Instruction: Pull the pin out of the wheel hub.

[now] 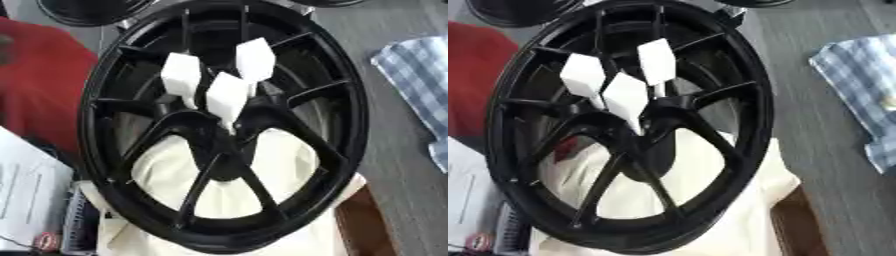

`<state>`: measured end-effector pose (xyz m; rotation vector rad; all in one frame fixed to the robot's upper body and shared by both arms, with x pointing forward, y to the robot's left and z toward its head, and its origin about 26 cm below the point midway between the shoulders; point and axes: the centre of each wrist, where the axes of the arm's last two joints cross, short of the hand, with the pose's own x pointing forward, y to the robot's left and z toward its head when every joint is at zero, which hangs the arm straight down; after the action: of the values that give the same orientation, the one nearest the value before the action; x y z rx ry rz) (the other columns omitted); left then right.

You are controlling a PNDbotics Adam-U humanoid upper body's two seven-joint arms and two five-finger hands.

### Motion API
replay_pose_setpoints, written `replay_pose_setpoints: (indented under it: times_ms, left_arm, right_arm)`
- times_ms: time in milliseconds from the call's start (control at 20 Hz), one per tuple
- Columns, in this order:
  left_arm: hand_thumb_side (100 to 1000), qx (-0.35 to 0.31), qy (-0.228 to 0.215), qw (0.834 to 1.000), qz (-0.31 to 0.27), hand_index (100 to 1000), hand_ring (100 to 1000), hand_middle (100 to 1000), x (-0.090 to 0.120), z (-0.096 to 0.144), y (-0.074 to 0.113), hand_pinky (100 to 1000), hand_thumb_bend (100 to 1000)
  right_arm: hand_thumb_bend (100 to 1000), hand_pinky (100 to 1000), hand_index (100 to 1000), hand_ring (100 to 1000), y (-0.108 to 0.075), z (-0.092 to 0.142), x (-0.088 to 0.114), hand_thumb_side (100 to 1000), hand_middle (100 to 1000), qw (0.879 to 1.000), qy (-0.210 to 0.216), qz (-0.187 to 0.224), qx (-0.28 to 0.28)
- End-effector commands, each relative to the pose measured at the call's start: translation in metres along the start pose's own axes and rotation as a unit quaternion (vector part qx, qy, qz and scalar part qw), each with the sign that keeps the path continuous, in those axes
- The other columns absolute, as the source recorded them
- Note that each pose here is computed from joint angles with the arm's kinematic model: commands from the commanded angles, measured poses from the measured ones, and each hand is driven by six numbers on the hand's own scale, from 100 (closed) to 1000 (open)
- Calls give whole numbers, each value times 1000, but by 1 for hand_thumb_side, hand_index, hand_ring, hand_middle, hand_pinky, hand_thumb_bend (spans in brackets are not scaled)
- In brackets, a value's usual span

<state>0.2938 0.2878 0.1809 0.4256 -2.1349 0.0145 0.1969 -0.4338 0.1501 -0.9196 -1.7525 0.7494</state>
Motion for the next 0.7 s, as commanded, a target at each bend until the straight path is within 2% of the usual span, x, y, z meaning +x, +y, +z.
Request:
replay_pose_setpoints:
  times_ms: [50, 150, 200, 300, 350, 500, 700]
  left_arm:
    - [632, 5, -9, 1000, -5, 749, 773, 603, 7, -2, 5, 794, 100]
    - [632, 6, -9, 1000, -6, 749, 773, 604, 7, -3, 5, 793, 100]
    - [632, 5, -9, 1000, -6, 749, 773, 604, 7, -3, 5, 793, 100]
    - [631, 5, -10, 1000, -6, 749, 772, 604, 8, -3, 5, 793, 100]
    - [632, 4, -11, 1000, -5, 749, 772, 603, 8, -3, 5, 792, 100]
    - [631, 2, -12, 1000, -4, 748, 771, 603, 8, -3, 4, 792, 100]
    - [631, -1, -15, 1000, -1, 748, 770, 602, 9, -4, 2, 791, 100]
  right_arm:
    - [100, 984, 979, 1000, -4, 3, 3, 677, 1000, 1000, 4, 4, -3]
    - [100, 992, 987, 1000, -2, 4, 2, 795, 1000, 1000, 7, -9, -9]
    - [100, 992, 987, 1000, -2, 4, 2, 813, 1000, 1000, 5, -19, -13]
    - [100, 982, 942, 1000, -2, 2, 3, 713, 1000, 999, -5, -40, -26]
    - [100, 971, 892, 1000, -1, -1, 4, 617, 996, 998, -16, -55, -37]
    - [100, 949, 797, 968, -1, -11, 10, 429, 893, 989, -58, -116, -76]
    - [100, 949, 774, 944, -2, -34, 24, 398, 869, 971, -121, -194, -76]
